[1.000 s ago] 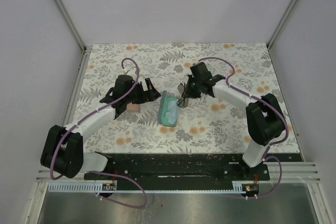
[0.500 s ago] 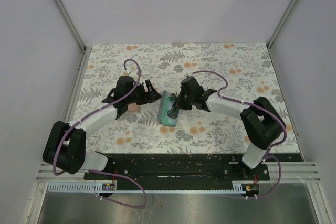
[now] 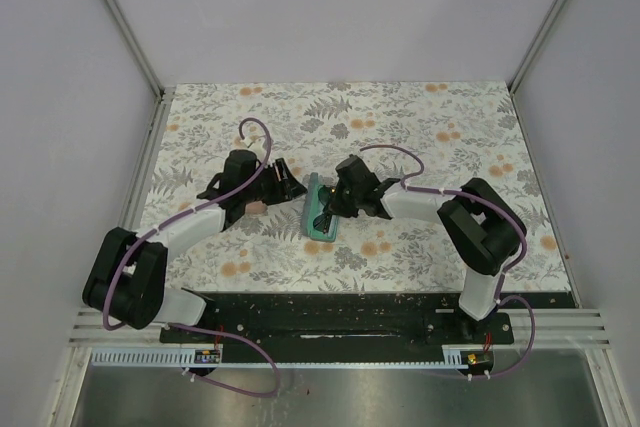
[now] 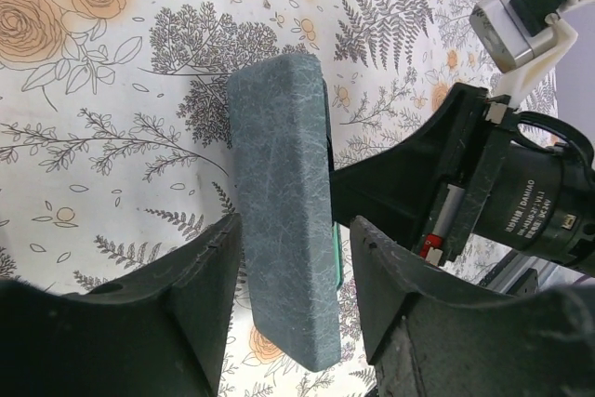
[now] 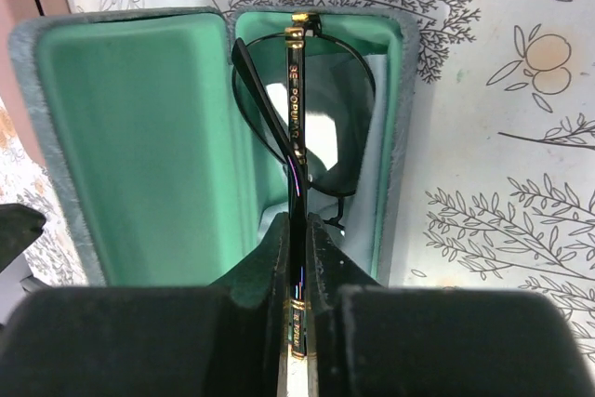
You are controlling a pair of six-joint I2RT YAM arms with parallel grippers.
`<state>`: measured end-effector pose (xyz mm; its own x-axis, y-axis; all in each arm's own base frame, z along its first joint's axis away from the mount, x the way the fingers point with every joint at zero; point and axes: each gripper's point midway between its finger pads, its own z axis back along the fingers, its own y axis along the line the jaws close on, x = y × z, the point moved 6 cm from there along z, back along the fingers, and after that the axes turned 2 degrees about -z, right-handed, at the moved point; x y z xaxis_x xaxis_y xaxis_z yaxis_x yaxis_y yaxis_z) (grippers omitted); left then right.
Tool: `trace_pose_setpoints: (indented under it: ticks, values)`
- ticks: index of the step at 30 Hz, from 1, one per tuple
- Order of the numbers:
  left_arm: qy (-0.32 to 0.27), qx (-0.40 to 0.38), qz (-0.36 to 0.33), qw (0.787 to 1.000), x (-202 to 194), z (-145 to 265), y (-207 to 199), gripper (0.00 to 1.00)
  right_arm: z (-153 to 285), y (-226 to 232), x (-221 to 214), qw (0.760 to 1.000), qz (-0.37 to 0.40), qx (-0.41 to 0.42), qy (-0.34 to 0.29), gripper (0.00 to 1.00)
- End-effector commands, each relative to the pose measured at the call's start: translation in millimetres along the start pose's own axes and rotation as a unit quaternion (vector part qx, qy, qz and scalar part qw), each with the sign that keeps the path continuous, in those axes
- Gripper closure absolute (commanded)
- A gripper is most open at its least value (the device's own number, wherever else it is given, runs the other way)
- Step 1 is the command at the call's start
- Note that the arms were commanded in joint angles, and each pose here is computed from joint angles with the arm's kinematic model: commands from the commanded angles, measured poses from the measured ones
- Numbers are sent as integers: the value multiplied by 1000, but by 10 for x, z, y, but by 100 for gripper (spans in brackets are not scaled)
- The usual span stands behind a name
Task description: Organize the sunglasses
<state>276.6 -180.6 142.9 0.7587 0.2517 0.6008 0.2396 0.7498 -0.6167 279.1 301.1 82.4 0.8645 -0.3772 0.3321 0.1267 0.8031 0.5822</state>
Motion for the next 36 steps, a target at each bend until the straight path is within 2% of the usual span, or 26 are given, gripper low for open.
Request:
trace_pose_setpoints:
  ticks: [1, 6, 10, 16, 19, 28, 31, 36]
  values:
    - [-6, -28, -12, 1000, 1, -47, -74, 47, -74, -41, -78, 1000, 0, -5, -3, 100]
    - [3, -29, -15, 999, -46, -78, -91, 51, -12, -45, -70, 1000, 8, -2, -7, 99]
    - [10, -30, -19, 999, -83, -103, -120, 53, 39, -38, -42, 1000, 20, -6, -13, 80]
    - [15, -29, -25, 999, -105, -123, -153, 56, 153, 99, 11, 999, 27, 14, -18, 64]
    - [15, -27, -28, 999, -101, -119, -168, 57, 233, 186, 60, 999, 29, 24, -23, 62]
    - [13, -20, -35, 999, -77, -97, -174, 64, 285, 207, 67, 999, 36, 21, -18, 64]
    - [15, -20, -37, 999, -80, -93, -182, 69, 343, 177, 74, 999, 35, 18, -27, 64]
    - [16, -19, -38, 999, -80, -102, -190, 71, 502, 120, 106, 998, 31, 20, -50, 65]
